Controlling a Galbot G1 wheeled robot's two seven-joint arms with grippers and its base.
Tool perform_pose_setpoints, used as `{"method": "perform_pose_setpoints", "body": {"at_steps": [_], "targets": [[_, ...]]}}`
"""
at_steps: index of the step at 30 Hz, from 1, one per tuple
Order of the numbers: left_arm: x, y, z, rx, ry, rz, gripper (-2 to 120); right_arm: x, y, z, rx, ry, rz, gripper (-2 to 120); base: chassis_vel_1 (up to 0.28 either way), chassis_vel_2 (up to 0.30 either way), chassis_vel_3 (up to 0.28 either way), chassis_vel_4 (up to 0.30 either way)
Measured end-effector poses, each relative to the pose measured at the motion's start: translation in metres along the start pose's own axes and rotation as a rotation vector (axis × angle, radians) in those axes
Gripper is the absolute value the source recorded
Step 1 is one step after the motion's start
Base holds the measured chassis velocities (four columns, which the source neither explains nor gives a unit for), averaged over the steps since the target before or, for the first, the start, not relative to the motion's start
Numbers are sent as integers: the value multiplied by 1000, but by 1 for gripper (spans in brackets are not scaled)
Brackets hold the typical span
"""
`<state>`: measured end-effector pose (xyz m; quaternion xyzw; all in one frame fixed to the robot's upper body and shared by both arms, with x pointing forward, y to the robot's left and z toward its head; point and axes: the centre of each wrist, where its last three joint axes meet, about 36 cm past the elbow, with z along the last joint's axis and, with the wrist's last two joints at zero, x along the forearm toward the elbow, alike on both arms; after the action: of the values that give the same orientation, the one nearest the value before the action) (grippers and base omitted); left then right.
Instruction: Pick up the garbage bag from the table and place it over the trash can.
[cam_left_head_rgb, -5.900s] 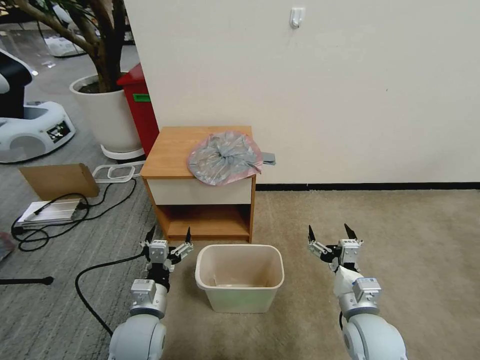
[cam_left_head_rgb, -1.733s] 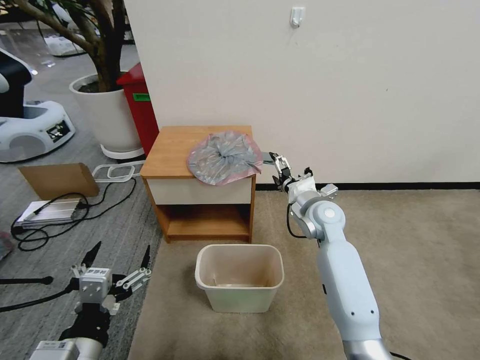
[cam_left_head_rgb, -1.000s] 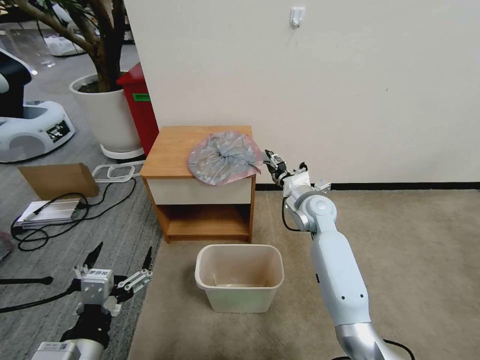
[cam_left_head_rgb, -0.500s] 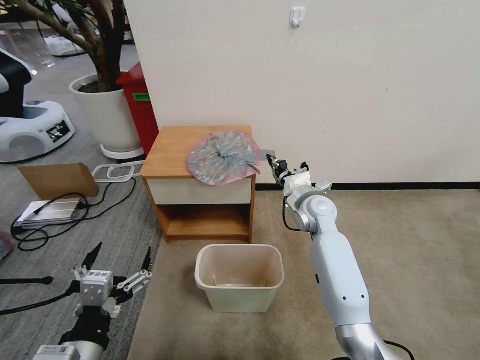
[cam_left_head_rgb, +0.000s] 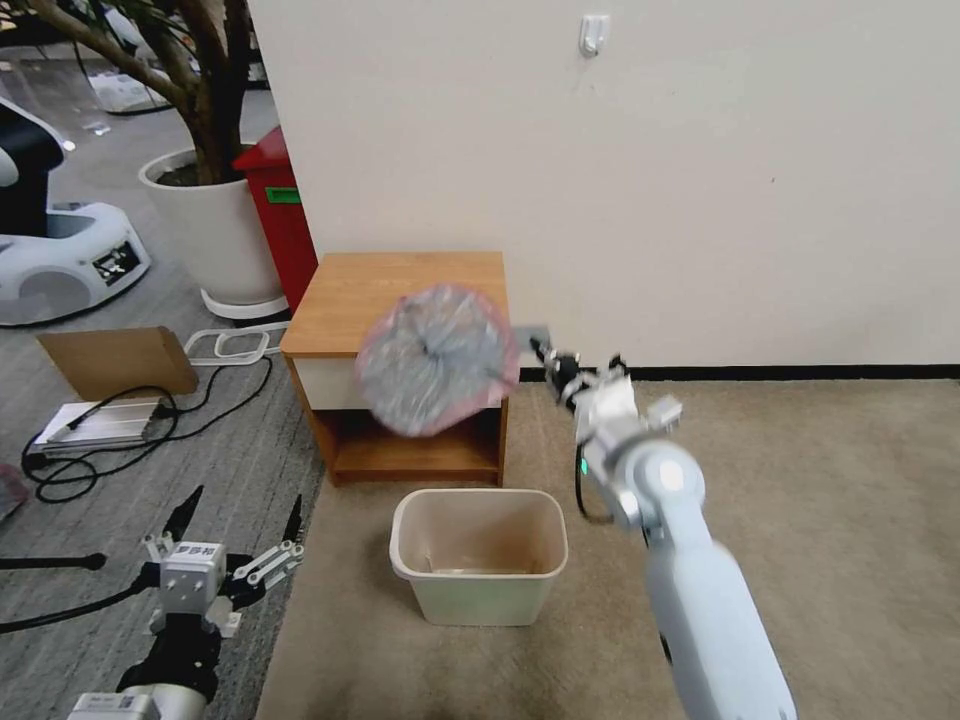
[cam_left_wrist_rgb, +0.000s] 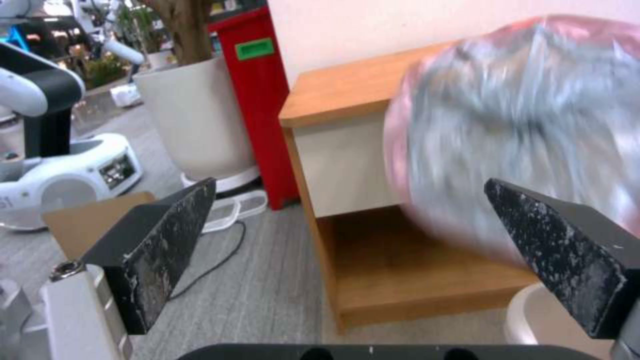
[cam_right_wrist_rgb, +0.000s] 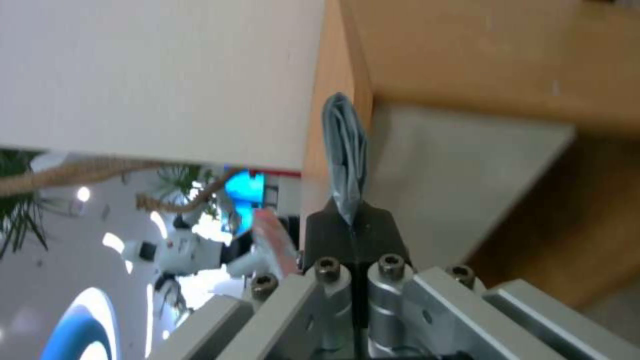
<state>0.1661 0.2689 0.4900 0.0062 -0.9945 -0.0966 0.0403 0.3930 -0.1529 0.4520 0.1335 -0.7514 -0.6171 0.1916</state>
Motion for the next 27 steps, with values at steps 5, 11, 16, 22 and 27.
{"method": "perform_pose_setpoints", "body": {"at_steps": [5, 11, 16, 22, 27], "targets": [[-1, 0, 0, 1, -3, 1, 100, 46, 13, 37, 39, 32, 43, 0, 0, 0, 0, 0], [-2, 0, -1, 0, -8, 4, 100, 82, 15, 61, 106, 69, 111, 0, 0, 0, 0, 0], [-4, 1, -2, -2, -14, 9, 100, 100, 9, 70, 161, 67, 180, 0, 0, 0, 0, 0], [-6, 0, -2, 1, -20, 15, 100, 107, -6, 75, 208, 38, 258, 0, 0, 0, 0, 0], [-6, -1, -2, 6, -22, 16, 100, 106, -12, 74, 226, 24, 305, 10, 0, 0, 0, 0]]}}
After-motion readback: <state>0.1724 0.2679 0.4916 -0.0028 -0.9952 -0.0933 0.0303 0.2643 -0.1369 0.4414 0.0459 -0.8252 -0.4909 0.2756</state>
